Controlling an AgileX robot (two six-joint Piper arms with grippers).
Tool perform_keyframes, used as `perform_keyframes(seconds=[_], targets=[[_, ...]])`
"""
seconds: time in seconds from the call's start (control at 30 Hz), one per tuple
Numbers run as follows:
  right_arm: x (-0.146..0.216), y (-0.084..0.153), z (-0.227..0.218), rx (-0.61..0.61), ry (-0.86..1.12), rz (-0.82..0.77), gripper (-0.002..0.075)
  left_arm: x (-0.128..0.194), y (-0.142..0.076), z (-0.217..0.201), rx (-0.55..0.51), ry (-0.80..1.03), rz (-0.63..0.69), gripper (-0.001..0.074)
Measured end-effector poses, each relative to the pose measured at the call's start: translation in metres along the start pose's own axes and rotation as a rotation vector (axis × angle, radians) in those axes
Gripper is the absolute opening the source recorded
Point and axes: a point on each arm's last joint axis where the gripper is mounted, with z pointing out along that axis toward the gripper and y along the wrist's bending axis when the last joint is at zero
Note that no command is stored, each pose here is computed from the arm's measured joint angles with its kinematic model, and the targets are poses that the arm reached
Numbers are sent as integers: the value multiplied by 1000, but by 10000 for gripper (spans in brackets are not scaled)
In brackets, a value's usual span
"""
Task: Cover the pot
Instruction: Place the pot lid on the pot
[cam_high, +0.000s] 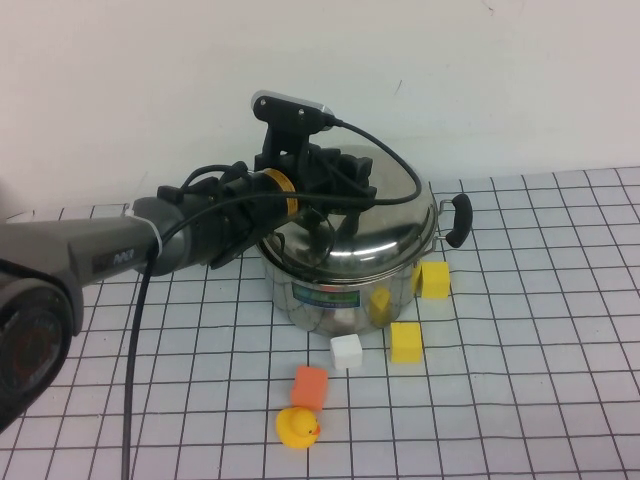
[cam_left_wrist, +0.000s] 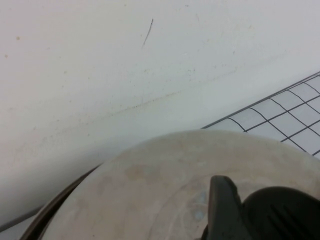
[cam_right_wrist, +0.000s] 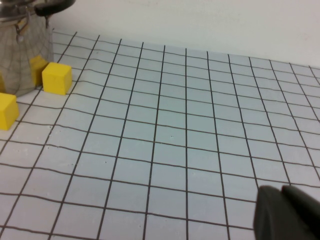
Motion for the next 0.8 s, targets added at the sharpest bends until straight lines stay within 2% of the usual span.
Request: perform_keyframes(seconds=[0.43,0.8], targets=[[0,0,0,0,0,0,9,-1,1,-1,-17,19,57,324],[0,0,0,0,0,0,9,0,3,-2,-31,34,52,324]])
